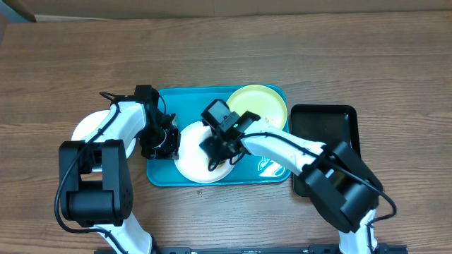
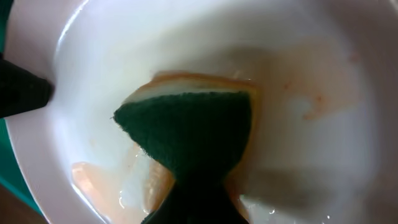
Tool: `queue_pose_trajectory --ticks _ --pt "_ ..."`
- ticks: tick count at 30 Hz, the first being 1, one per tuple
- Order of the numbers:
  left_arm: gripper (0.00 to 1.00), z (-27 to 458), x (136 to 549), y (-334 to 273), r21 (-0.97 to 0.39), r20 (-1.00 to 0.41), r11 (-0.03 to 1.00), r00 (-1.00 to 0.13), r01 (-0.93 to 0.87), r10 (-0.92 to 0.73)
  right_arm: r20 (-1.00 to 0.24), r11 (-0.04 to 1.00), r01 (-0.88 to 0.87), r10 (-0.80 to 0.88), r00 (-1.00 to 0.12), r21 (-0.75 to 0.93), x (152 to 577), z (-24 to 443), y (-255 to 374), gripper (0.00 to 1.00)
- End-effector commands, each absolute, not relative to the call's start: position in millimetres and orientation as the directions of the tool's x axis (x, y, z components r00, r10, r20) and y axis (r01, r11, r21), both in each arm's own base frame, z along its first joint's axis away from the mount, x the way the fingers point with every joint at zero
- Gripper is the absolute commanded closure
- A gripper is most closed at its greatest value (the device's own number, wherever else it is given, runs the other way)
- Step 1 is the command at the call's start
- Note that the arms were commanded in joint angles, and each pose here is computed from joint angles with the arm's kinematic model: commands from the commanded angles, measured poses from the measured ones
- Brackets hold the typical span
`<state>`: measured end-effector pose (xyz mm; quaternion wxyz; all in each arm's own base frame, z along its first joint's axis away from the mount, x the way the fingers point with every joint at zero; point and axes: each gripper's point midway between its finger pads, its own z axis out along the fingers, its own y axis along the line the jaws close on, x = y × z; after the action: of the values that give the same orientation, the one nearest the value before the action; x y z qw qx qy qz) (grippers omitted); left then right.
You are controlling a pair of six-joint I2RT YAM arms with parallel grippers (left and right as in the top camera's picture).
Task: Clean dirty plates on tray and stack at the side
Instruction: 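Scrub the white plate with the sponge while left gripper holds its rim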
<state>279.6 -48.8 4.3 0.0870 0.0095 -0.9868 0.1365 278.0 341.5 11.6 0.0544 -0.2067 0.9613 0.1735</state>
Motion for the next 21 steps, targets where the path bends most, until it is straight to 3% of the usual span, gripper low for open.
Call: queue_pose_trajectory --ticks 1,6,15,21 --pt "0.96 -4.4 270.0 -48.9 -0.252 0.217 0.967 -0.976 -0.048 0.008 -0.132 0.861 -0.421 -0.4 -0.907 0.285 271.4 -4.1 340.2 0.94" --pt "0.96 -4.5 270.1 -48.9 -0.252 0.216 0.967 -0.976 -0.048 0.008 -0.118 0.865 -0.422 -0.405 -0.907 0.272 271.4 12.2 330.6 0.96" --pt "0.96 -4.4 270.0 -48.9 -0.252 0.217 0.967 -0.976 -0.048 0.008 -0.283 0.847 -0.407 -0.32 -0.904 0.342 309.8 95.6 330.2 0.96" --pt "0.96 -4.5 270.2 -49.0 -0.252 0.216 0.966 -0.976 -0.048 0.008 -0.258 0.832 -0.432 -0.358 -0.897 0.348 296.3 83.6 342.9 0.96"
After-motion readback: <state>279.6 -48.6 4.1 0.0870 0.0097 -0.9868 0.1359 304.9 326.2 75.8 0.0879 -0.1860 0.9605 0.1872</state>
